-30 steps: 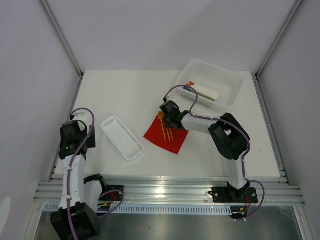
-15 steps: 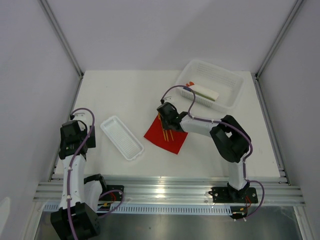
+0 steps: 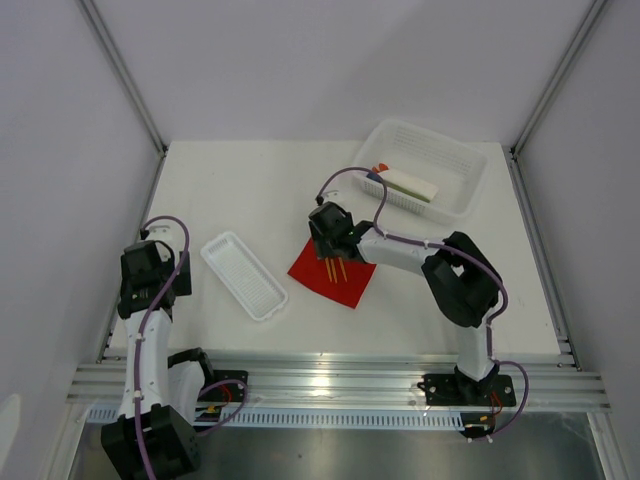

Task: Place the utensils on the paper napkin and roll it up

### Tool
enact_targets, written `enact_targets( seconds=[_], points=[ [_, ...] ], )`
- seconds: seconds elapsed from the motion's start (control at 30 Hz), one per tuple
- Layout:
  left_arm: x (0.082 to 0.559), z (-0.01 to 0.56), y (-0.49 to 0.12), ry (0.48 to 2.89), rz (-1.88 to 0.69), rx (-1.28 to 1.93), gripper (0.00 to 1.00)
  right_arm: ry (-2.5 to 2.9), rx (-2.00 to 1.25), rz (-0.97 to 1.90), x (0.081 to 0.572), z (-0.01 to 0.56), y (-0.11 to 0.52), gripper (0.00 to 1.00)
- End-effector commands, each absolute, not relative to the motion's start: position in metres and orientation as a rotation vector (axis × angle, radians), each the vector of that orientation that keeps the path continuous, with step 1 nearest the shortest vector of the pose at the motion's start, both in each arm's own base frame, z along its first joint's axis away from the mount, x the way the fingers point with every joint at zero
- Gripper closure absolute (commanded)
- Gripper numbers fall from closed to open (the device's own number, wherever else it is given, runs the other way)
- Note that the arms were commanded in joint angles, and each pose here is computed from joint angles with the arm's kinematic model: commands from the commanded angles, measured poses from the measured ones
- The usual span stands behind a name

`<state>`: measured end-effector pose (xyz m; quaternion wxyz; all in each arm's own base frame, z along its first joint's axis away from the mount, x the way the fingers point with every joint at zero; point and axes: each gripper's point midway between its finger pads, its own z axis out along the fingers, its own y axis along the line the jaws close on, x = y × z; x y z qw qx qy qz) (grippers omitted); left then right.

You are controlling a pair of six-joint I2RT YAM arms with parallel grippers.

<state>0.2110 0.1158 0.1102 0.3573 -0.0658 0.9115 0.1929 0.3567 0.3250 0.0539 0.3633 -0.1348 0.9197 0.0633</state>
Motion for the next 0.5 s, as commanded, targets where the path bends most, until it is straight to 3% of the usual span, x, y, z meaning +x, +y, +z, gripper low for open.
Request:
enact_targets(
  seconds=[0.0,0.47],
  points=[
    [0.217,0.123,0.117,2.307,0.485,-0.184,0.01,2.380,-0.348,0.163,0.361,0.050,0.331,0.36],
    [0.217,0.123,0.116,2.306,0.482,-0.183,0.00,2.399,-0.326,0.140,0.363,0.035,0.330,0.57]
  ],
)
